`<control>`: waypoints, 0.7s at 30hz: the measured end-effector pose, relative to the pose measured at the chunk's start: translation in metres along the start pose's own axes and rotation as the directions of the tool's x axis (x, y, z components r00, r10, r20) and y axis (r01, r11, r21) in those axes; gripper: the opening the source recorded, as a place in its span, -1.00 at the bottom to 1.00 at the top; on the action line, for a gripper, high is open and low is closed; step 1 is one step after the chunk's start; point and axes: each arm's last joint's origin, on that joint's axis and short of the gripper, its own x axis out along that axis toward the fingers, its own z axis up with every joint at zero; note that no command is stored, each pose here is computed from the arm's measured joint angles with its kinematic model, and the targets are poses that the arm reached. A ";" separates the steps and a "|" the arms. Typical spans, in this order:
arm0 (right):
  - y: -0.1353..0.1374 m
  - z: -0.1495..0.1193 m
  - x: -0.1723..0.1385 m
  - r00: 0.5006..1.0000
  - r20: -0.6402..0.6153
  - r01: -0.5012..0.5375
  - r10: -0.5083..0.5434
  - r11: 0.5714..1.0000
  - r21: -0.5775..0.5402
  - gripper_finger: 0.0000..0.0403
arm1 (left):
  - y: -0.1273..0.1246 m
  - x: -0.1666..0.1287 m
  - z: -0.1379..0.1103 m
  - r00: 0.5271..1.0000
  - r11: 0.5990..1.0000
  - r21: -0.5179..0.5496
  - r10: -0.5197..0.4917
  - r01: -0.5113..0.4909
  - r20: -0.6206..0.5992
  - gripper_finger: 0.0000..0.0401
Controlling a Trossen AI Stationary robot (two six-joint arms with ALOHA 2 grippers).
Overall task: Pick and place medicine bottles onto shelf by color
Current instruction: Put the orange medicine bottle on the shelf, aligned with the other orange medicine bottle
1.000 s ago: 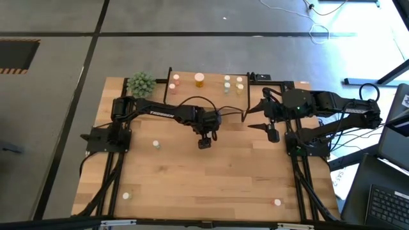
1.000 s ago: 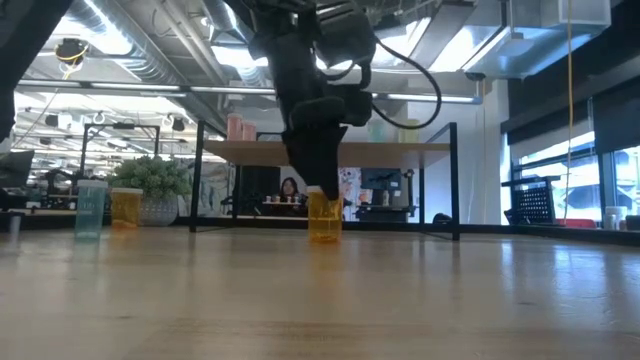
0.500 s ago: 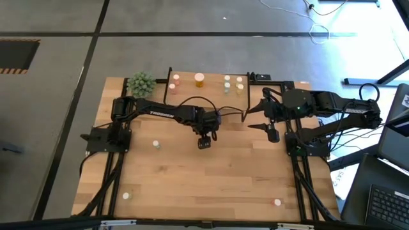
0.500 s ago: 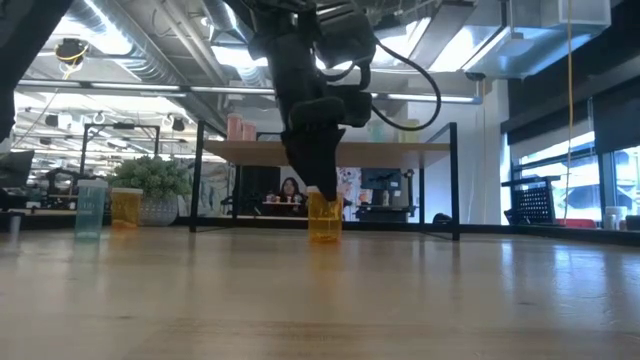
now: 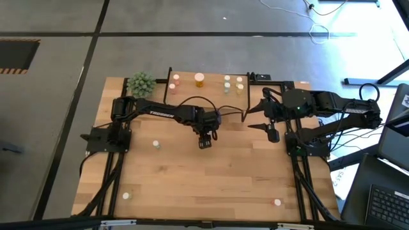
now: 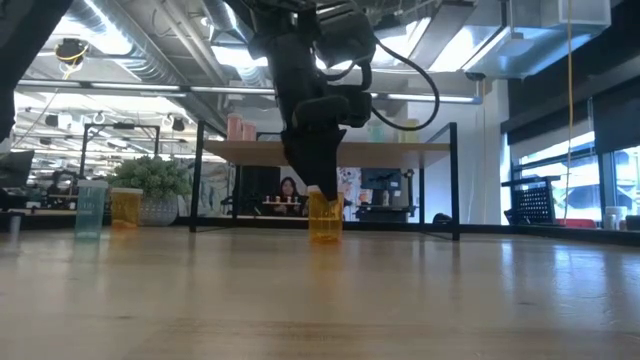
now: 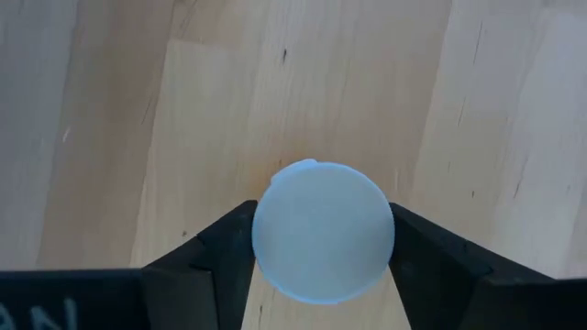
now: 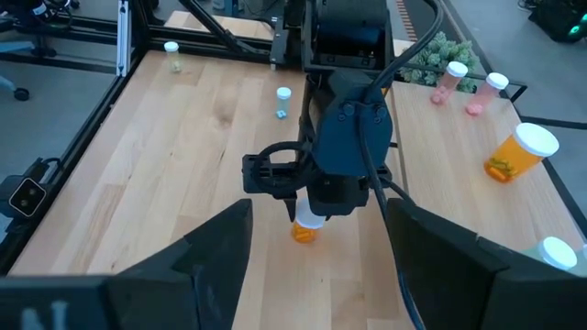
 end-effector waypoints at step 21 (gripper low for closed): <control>0.000 0.000 0.000 1.000 0.000 0.000 0.000 1.000 0.002 0.26 | -0.006 -0.009 0.001 0.992 0.985 -0.124 -0.123 0.122 -0.004 0.02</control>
